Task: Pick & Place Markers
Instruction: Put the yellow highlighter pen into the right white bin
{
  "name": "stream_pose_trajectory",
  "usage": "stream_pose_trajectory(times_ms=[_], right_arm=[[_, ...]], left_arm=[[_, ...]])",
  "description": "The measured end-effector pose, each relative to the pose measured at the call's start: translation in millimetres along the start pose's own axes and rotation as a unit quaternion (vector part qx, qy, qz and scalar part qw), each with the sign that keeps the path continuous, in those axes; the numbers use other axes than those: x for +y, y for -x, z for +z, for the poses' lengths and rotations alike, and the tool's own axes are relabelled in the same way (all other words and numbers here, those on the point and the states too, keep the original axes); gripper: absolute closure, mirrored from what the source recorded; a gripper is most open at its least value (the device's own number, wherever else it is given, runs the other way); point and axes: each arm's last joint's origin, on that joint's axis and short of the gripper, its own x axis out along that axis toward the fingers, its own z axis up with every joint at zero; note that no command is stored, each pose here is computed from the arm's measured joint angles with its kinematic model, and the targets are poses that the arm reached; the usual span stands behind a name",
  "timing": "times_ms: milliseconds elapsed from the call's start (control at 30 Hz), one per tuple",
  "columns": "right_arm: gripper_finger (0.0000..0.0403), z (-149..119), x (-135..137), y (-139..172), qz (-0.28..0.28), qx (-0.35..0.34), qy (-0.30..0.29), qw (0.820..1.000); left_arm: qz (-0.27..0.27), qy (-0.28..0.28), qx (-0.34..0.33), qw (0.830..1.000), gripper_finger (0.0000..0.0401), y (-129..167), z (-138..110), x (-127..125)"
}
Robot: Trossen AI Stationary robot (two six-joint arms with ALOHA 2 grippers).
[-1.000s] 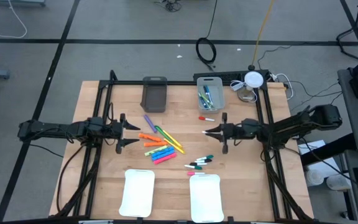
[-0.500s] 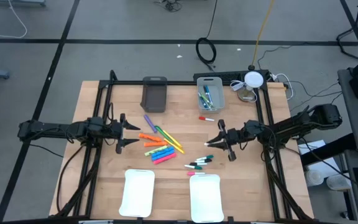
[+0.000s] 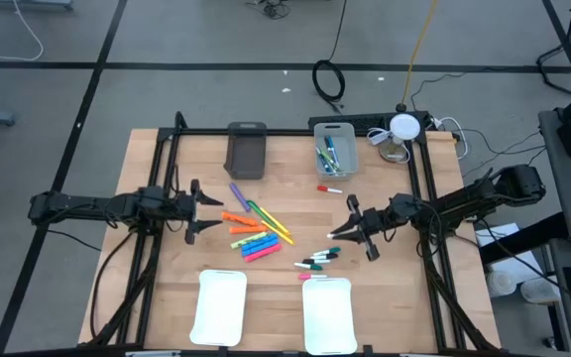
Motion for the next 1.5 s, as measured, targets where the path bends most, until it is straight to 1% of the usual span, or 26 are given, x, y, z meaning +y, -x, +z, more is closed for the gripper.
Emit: stream_pose_trajectory(times_ms=[233, 367, 467, 600, 667, 833, 967, 1067, 1167, 1267, 1333, 1400, 1500], right_arm=[[0.0383, -1, 7, -1, 0.020, 0.003, -0.011, 1.000], [0.0383, 3, 19, -7, 0.071, 0.011, -0.015, 0.997], [0.0383, 10, 29, -20, 0.097, 0.041, -0.016, 0.994], [0.0383, 17, 46, -39, 0.133, 0.127, -0.011, 0.983], [0.0383, 22, 56, -46, 0.153, 0.153, -0.006, 0.976], [0.0383, 32, 83, -65, 0.207, 0.156, 0.011, 0.966], [0.0383, 33, 101, -78, 0.266, 0.153, 0.025, 0.952], [0.0383, 26, 106, -90, 0.271, 0.173, 0.016, 0.947], [0.0383, 11, 103, -103, 0.260, 0.225, -0.002, 0.939], [0.0383, -2, 99, -116, 0.247, 0.260, -0.016, 0.933], [0.0383, -6, 98, -123, 0.246, 0.266, -0.023, 0.932], [0.0379, -9, 97, -126, 0.262, 0.268, -0.032, 0.926], [0.0370, -8, 95, -127, 0.261, 0.269, -0.053, 0.926]], left_arm=[[0.002, 0.000, -0.033, 0.999, 0.0150, 0, 6, 0], [0.002, 0.001, -0.038, 0.999, 0.0150, 0, 7, 0], [0.002, 0.001, -0.038, 0.999, 0.0150, 0, 7, 0], [0.002, 0.001, -0.038, 0.999, 0.0150, 0, 7, 0], [0.002, 0.001, -0.038, 0.999, 0.0150, 0, 7, 0], [0.002, 0.003, -0.039, 0.999, 0.0150, 0, 8, 0], [0.002, 0.003, -0.040, 0.999, 0.0150, 0, 8, 0], [0.002, 0.003, -0.040, 0.999, 0.0150, 0, 8, 0], [0.002, 0.003, -0.040, 0.999, 0.0150, 0, 8, 0], [0.002, 0.003, -0.040, 0.999, 0.0150, 0, 8, 0], [0.002, 0.003, -0.040, 0.999, 0.0150, 0, 8, 0], [0.002, 0.003, -0.040, 0.999, 0.0150, 0, 8, 0], [0.002, 0.003, -0.040, 0.999, 0.0150, 0, 8, 0]])
